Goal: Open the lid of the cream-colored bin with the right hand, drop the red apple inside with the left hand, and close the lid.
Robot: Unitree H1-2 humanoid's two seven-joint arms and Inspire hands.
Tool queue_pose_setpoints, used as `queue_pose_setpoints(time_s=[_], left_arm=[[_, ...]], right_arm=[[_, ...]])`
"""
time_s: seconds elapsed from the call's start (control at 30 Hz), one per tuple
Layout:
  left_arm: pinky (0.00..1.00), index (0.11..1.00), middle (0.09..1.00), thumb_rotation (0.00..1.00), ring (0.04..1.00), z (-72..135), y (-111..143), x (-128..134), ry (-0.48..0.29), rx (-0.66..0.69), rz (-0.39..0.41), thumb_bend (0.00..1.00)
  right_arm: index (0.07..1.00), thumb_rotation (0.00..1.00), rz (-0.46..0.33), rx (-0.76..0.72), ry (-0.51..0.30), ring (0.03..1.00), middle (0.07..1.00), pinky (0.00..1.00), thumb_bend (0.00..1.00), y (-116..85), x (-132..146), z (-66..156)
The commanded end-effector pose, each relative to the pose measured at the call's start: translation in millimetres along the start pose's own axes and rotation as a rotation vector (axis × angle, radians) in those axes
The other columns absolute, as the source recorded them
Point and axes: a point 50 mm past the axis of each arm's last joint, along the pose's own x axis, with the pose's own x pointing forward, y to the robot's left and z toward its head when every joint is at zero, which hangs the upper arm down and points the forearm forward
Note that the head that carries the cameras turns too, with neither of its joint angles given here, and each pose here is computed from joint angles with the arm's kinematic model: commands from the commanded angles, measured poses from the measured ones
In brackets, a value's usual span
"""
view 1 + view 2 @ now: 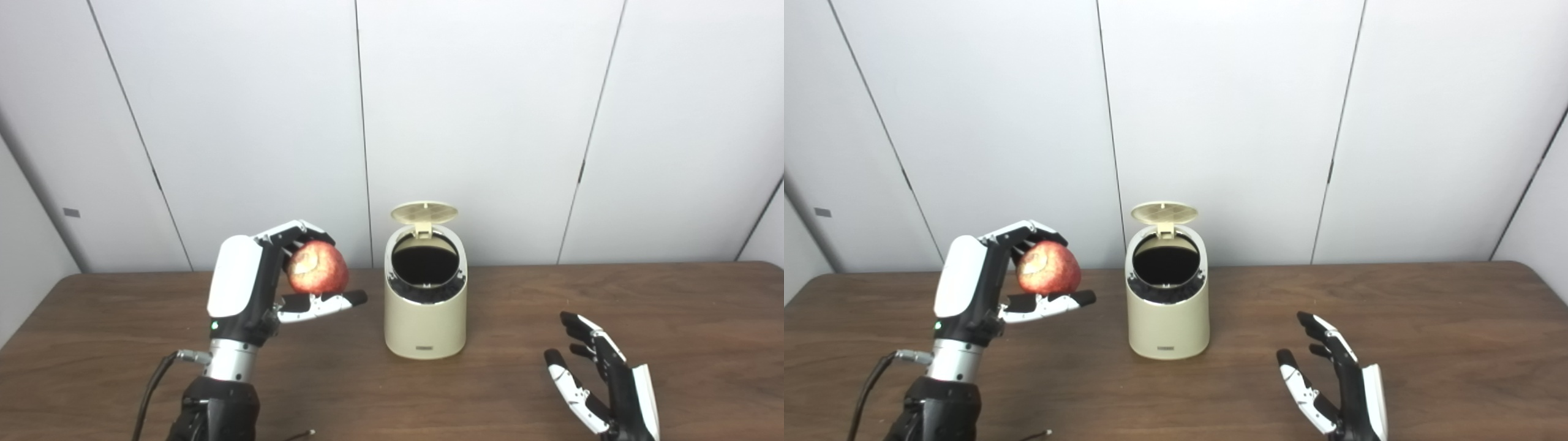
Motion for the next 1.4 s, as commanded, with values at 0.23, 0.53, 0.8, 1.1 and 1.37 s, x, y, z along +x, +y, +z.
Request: queue_pose_setpoints(time_s=[0.23,0.53,0.8,1.1,1.37], left_arm=[[0.33,0.503,0.516,0.00,0.429,29,-18,25,-0.104,-0.053,0.028,0.47],[0.34,0.496,0.501,0.00,0.426,44,-36,38,-0.122,-0.082,0.015,0.48],[0.34,0.508,0.489,0.00,0.420,55,-51,49,-0.146,-0.101,0.008,0.47],[0.33,0.515,0.486,0.00,0.415,63,-63,58,-0.128,-0.086,-0.021,0.47],[0.33,0.513,0.487,0.00,0.415,51,-79,71,-0.120,-0.021,-0.031,0.47]], right_arm=[[0.776,0.54,-0.021,0.008,-0.043,0.804,0.800,0.73,0.21,0,3,8],[0.771,0.52,-0.018,0.009,-0.040,0.803,0.797,0.73,0.21,0,2,9],[0.772,0.51,-0.019,0.015,-0.037,0.801,0.796,0.73,0.21,2,1,9],[0.775,0.53,-0.018,0.017,-0.038,0.802,0.800,0.73,0.21,3,1,9],[0.775,0.52,-0.023,0.012,-0.045,0.795,0.794,0.72,0.21,6,1,9]])
